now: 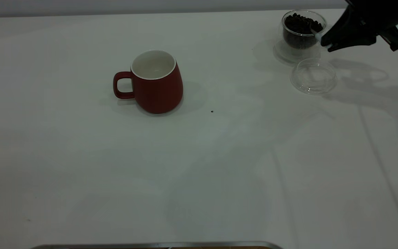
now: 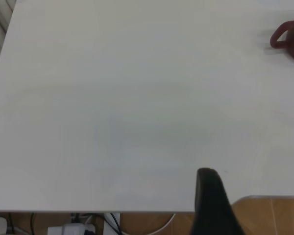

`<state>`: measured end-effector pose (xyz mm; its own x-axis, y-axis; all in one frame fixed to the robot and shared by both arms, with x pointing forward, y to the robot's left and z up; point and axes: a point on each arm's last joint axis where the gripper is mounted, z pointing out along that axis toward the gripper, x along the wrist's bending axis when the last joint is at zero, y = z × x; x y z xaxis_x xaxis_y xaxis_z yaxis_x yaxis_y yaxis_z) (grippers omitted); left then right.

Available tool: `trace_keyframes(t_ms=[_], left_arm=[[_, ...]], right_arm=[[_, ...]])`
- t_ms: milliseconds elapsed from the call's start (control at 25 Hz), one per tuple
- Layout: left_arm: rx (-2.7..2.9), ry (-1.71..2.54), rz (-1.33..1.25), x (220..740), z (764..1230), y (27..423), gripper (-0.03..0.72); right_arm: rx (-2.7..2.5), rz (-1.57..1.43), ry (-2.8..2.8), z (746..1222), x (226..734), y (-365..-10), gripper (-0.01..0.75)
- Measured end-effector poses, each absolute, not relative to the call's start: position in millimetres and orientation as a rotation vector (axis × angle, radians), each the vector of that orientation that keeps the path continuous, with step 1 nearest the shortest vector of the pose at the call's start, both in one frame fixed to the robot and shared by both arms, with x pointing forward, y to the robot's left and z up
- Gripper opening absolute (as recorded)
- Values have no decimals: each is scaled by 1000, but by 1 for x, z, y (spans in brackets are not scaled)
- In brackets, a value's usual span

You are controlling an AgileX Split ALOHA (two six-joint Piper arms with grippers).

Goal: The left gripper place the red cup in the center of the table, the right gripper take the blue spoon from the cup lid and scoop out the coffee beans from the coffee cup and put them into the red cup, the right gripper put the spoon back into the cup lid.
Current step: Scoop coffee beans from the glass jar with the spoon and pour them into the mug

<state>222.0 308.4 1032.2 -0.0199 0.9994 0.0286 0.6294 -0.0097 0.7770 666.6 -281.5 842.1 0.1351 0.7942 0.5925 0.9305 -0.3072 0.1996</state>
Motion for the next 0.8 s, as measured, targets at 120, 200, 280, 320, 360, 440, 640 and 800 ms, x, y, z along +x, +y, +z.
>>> trace_keyframes(t_ms=[120,200,280,320,360,440,640,800], left_arm=[[1695,1706,843,222,1032,308,515],[1695,1706,843,222,1032,308,515],[1695,1706,843,222,1032,308,515],[1695,1706,843,222,1032,308,515],[1695,1706,843,222,1032,308,515],[1694,1706,843,222,1032,308,515],[1693,1707,842,222,1032,308,515],[1692,1708,842,222,1032,308,515]], right_arm=[[-2182,-900,-1700,843,667,-279,103],[-2170,-893,-1691,844,666,-278,103],[-2156,-891,-1687,844,665,-277,103],[-2151,-893,-1679,845,665,-277,103],[-2143,-896,-1670,845,665,-276,103],[-2132,-905,-1644,847,665,-278,103],[-2116,-954,-1578,850,665,-291,103],[-2116,-966,-1560,851,664,-300,103]])
